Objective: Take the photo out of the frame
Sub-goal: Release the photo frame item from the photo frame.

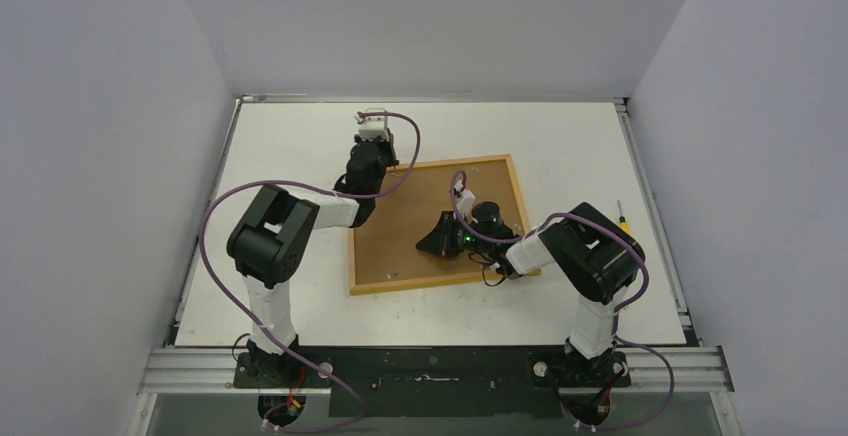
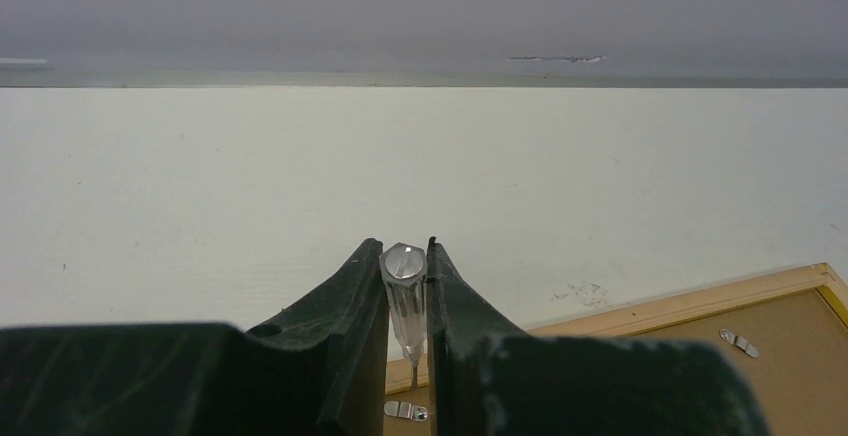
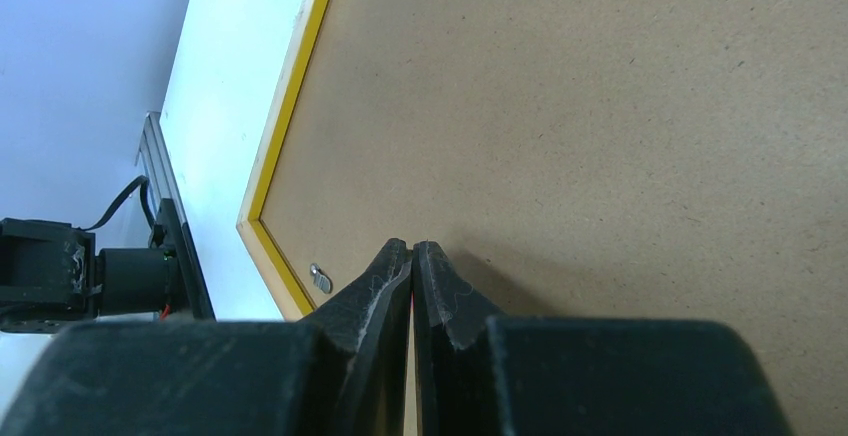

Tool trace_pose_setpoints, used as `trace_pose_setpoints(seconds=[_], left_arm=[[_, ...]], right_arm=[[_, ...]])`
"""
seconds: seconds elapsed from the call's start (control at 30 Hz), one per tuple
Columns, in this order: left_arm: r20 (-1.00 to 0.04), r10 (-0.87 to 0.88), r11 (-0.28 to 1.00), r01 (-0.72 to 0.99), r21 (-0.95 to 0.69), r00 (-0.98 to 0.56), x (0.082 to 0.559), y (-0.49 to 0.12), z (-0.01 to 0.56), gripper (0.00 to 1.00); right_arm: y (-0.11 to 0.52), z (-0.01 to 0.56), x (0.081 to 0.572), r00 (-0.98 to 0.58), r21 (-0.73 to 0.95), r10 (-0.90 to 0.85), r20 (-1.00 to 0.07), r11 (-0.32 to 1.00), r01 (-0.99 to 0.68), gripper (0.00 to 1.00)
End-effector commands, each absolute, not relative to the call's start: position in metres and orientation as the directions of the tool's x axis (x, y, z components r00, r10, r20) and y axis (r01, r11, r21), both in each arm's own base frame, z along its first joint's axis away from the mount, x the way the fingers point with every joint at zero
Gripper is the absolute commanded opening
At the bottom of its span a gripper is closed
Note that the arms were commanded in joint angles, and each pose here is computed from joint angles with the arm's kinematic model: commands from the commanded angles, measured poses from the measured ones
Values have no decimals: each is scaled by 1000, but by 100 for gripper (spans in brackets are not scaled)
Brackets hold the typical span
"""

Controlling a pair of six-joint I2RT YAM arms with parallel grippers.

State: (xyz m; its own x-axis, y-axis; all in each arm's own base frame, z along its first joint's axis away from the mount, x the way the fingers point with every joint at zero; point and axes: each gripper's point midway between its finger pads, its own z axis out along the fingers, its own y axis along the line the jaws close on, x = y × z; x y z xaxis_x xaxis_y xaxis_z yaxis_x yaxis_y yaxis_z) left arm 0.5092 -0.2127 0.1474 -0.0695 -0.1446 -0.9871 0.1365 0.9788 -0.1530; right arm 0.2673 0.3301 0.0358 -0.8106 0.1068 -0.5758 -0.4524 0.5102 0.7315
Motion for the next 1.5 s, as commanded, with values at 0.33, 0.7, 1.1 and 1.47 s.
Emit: trace_pose_setpoints(seconds=[0.33, 0.7, 1.1, 1.47], left_arm=[[-992, -123, 985, 120, -124, -15, 521, -212, 162, 0], [-994, -100, 988, 117, -104, -37, 510, -206, 161, 0], [-988, -133, 980, 136, -142, -72, 496, -205, 158, 0], [-985, -112, 980, 152, -131, -128, 495, -209, 152, 0]], right_arm=[[333, 45, 272, -787, 736, 128, -603, 471, -487, 5], [334, 44, 272, -791, 740, 127, -599, 466, -486, 5], [333, 44, 272, -794, 746, 131, -594, 461, -481, 5], [333, 44, 273, -795, 747, 133, -592, 460, -480, 5]])
